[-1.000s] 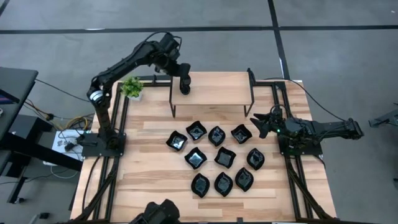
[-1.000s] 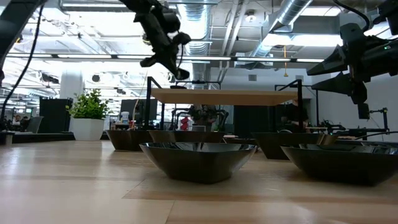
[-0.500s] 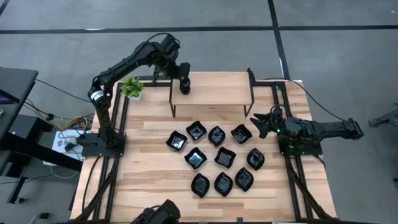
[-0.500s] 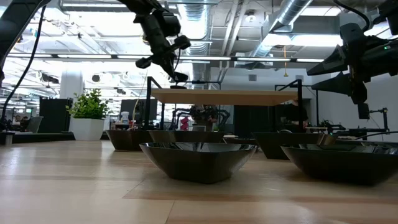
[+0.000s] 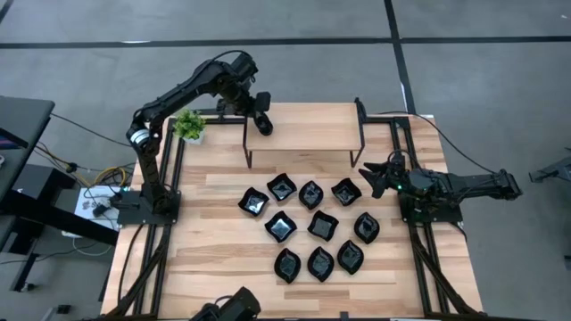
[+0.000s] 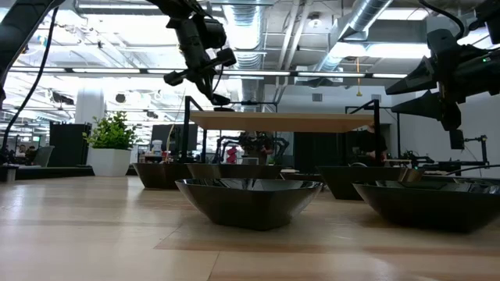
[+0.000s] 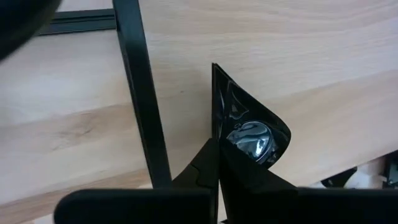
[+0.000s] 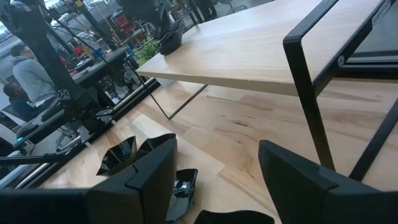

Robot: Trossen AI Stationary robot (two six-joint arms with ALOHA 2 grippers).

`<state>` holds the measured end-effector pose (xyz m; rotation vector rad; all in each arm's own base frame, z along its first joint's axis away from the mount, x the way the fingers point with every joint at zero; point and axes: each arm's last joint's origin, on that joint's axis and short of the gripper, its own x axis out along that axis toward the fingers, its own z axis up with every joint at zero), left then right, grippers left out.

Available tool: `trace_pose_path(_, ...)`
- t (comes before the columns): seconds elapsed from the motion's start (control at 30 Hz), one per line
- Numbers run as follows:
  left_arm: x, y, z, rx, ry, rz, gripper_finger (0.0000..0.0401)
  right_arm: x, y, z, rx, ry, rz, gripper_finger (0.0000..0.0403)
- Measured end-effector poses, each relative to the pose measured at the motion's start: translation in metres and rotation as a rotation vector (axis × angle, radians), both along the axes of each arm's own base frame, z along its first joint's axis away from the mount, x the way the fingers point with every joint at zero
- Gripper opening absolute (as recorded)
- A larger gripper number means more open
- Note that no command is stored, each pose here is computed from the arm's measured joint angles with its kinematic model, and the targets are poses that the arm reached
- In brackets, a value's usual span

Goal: Pick & Place Mini shaped plates
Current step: Stack the drop shaped plate on top of the drop shaped plates on the shelf

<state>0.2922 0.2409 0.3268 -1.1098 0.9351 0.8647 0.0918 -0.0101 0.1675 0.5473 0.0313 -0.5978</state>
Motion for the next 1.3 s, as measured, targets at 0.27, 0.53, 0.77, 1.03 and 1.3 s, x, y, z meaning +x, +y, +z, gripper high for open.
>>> trace_pose_path(0.27, 0.015, 0.010, -0.021, -0.061, 0.005, -0.048, 0.0002, 0.000, 0.000, 0.000, 0.000, 0.000, -0.001, 0.0221)
trace_pose_path(0.53, 0.009, 0.015, -0.011, -0.052, -0.012, -0.033, 0.0002, 0.000, 0.000, 0.000, 0.000, 0.001, 0.000, 0.0221)
trace_pose_path(0.77, 0.008, 0.016, -0.011, -0.087, -0.037, -0.039, 0.0002, 0.000, 0.000, 0.000, 0.000, 0.000, 0.000, 0.0221)
trace_pose_path(1.03, 0.006, 0.017, -0.011, -0.106, -0.051, -0.039, 0.0002, 0.000, 0.000, 0.000, 0.000, 0.000, 0.000, 0.0221)
trace_pose_path(1.3, 0.009, 0.016, -0.012, -0.080, -0.031, -0.062, 0.0002, 0.000, 0.000, 0.000, 0.000, 0.000, 0.000, 0.0221)
